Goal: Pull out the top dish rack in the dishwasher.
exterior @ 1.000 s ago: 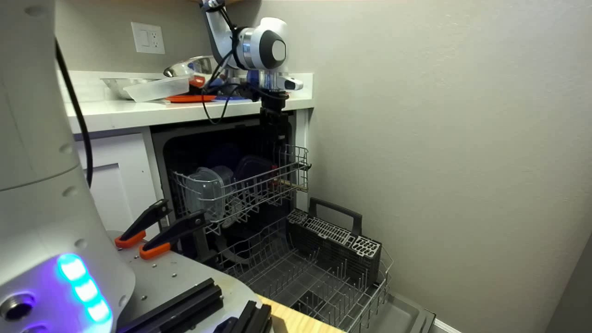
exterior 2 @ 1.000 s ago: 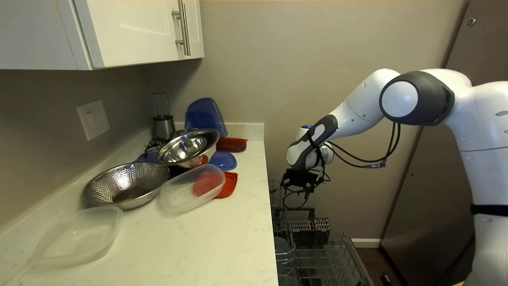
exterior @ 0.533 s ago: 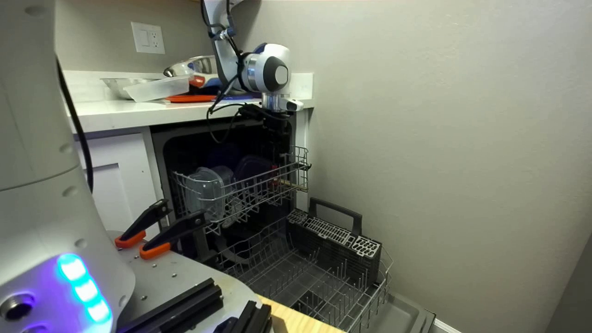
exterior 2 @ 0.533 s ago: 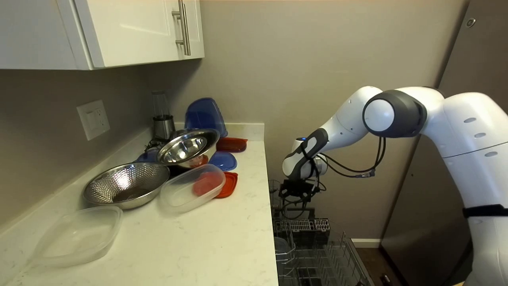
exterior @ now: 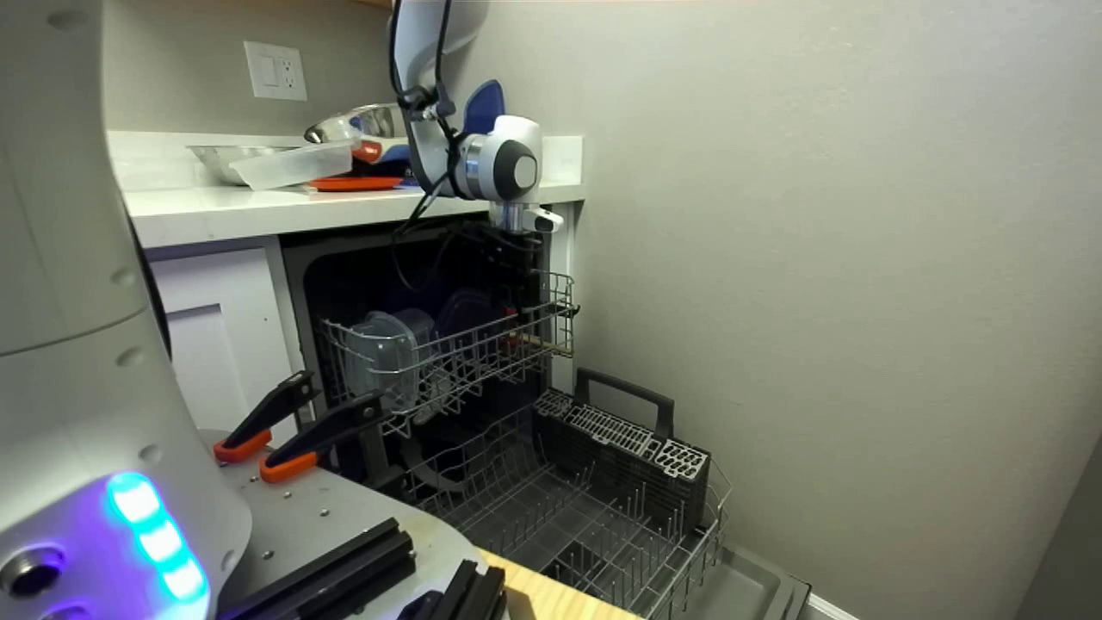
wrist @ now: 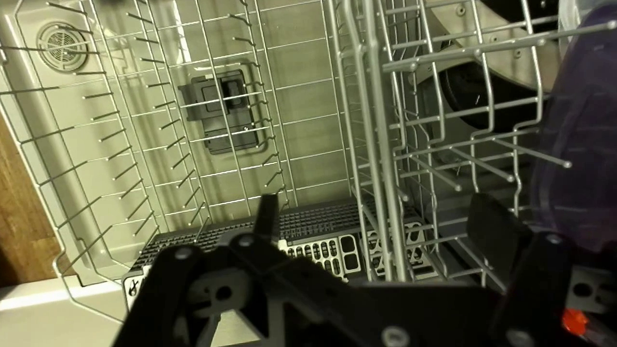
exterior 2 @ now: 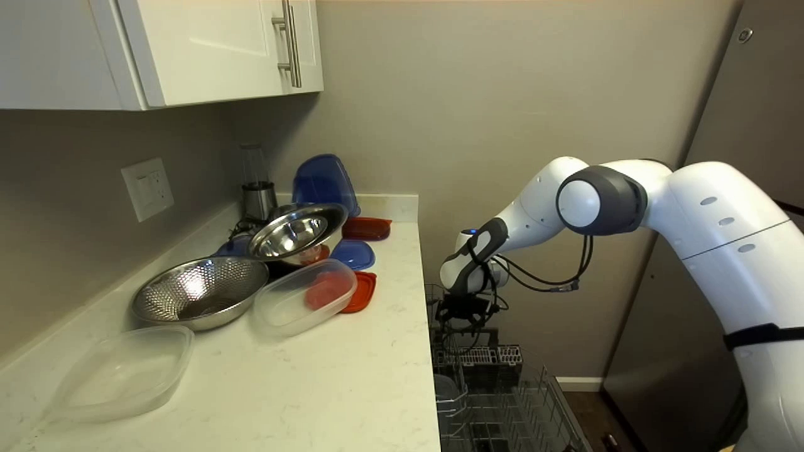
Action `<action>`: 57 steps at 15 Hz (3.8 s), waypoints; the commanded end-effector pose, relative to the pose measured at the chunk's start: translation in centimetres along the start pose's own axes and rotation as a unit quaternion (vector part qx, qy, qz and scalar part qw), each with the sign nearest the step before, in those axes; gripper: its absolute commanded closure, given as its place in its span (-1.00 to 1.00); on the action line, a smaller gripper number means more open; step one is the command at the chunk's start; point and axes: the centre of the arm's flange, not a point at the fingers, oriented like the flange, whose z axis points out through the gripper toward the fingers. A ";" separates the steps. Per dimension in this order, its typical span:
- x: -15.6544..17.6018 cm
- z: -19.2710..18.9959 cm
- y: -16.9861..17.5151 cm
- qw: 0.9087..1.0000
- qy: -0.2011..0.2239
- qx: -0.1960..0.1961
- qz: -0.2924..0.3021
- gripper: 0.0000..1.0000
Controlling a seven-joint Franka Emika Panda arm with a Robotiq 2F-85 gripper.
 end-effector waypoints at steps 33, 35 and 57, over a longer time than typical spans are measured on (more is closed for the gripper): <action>6.0 4.8 16.6 0.993 0.006 -0.116 -0.025 -1.00; 6.3 4.9 17.9 0.992 0.005 -0.121 -0.032 -1.00; 8.7 5.4 27.3 0.990 -0.007 -0.137 -0.039 -1.00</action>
